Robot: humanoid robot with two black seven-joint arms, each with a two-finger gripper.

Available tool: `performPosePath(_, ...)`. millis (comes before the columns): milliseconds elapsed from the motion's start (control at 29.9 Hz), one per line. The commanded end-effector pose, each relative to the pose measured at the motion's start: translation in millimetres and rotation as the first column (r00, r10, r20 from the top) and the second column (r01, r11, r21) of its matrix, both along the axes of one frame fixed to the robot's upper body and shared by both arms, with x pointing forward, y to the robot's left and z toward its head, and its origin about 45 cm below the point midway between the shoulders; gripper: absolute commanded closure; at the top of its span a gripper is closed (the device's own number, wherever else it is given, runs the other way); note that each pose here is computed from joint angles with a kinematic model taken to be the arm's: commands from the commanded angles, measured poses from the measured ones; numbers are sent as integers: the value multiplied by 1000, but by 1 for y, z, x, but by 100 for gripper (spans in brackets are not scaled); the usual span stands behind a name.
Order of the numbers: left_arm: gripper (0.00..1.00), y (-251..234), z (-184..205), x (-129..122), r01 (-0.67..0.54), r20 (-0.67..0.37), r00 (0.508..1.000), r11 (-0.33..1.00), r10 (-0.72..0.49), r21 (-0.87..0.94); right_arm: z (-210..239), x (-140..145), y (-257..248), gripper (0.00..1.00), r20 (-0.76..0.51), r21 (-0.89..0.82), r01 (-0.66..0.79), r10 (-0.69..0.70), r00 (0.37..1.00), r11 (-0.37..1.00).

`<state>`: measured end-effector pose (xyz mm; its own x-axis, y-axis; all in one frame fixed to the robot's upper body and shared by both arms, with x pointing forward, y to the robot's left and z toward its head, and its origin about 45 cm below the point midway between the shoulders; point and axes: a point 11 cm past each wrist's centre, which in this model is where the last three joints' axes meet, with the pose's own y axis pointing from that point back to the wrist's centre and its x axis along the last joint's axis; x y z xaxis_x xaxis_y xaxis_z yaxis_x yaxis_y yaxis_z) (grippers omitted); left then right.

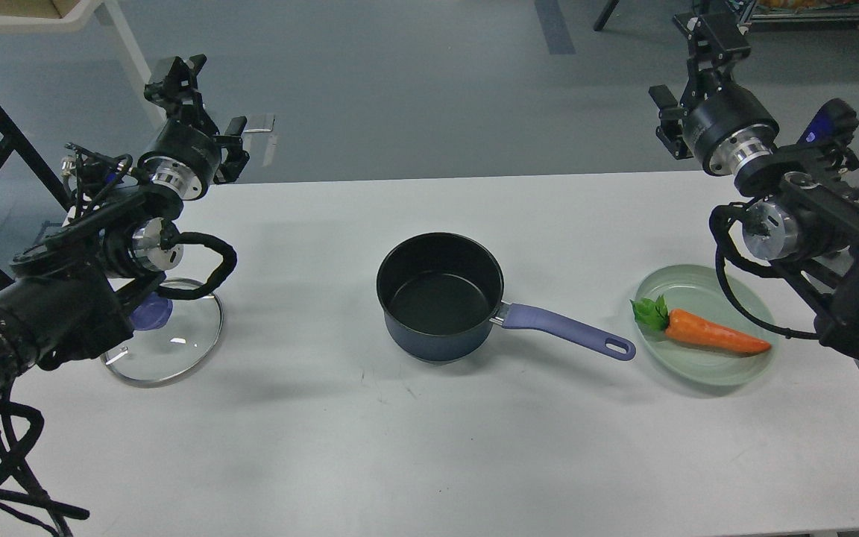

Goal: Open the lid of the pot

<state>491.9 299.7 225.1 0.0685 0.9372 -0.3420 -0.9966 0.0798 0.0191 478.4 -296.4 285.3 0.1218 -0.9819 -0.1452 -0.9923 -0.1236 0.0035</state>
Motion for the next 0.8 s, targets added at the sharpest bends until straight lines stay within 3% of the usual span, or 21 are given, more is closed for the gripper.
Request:
performPosePath(0,1,2,-2,-1,-22,-8,1000,998,22,-54,1,1,-7,1,-15,185,54,-53,999,981)
performPosePath(234,1,7,-26,-13,20,-86,996,995,-29,-101,-23,-3,-32,1,-115,507,166,-125,985,846)
performPosePath(769,1,31,-17,-12,-45,-61,997,992,39,-117,-57,-16,-28,0,-124,552,105,-44,991,827)
